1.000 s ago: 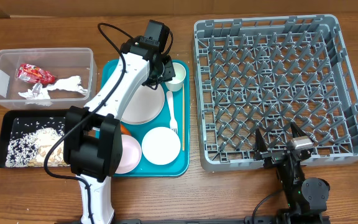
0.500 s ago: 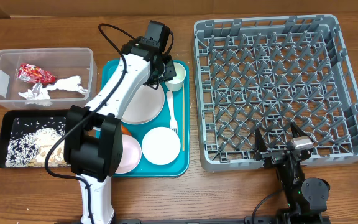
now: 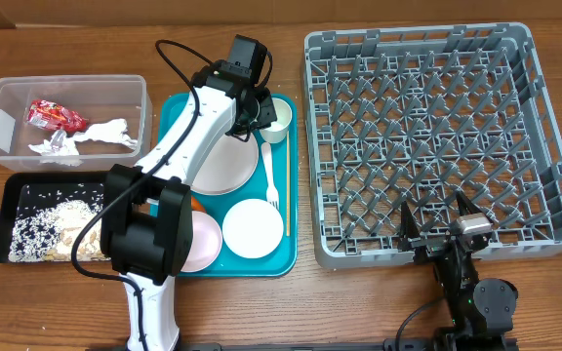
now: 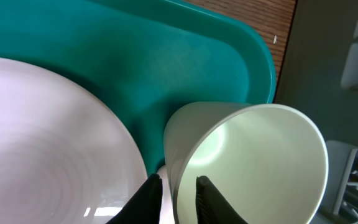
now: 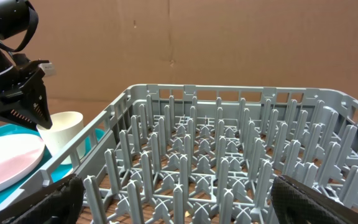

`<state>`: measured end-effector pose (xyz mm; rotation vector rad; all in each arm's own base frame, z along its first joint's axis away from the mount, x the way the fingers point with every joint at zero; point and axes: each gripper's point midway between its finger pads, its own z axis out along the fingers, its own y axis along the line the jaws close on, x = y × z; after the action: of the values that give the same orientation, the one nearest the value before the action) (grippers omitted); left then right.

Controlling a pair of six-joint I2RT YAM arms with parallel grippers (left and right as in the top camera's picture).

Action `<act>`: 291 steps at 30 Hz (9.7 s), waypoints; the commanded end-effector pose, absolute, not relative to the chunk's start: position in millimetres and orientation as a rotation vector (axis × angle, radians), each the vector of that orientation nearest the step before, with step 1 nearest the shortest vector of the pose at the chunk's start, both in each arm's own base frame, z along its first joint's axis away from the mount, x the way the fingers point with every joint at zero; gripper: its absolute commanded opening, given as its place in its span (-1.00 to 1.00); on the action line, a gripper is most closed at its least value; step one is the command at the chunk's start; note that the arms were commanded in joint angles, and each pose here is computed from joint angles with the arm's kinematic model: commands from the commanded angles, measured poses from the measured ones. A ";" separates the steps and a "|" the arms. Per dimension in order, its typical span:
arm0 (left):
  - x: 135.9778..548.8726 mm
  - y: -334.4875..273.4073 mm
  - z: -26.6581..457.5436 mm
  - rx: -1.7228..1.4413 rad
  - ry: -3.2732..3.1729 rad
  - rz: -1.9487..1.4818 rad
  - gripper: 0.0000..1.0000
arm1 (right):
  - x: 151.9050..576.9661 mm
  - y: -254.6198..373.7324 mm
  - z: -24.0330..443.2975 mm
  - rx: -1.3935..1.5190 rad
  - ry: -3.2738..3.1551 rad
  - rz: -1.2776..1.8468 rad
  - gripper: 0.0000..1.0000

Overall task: Sort waste into correct bins and load items into the dishwasher rack
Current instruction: 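Lift the cup and move it right toward the dish rack, then raise the right gripper from the rack toward the held cup, then grasp the white paper cup with the right gripper from the left gripper, then release the cup from the left gripper and retract the left arm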

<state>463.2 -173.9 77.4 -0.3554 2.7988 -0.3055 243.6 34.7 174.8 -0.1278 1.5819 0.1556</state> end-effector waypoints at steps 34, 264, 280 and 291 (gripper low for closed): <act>355.9 -174.5 276.2 0.375 2.665 -0.760 -0.92 | 243.7 34.9 172.1 -0.126 1.582 0.161 1.00; 367.3 -212.4 220.9 0.510 2.605 -1.512 0.96 | 310.2 106.2 357.4 -0.686 1.550 1.344 -0.14; 393.6 -198.5 203.8 0.546 2.606 -1.269 1.00 | 331.4 74.2 353.7 -0.457 1.609 1.344 -0.28; 416.1 -129.4 152.8 0.500 2.836 -0.537 1.00 | 364.2 23.2 369.4 -0.153 1.610 1.257 -0.29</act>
<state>406.7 -158.8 170.6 0.5271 2.7612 -0.8305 354.1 39.2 346.1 -0.2086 1.6688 1.3521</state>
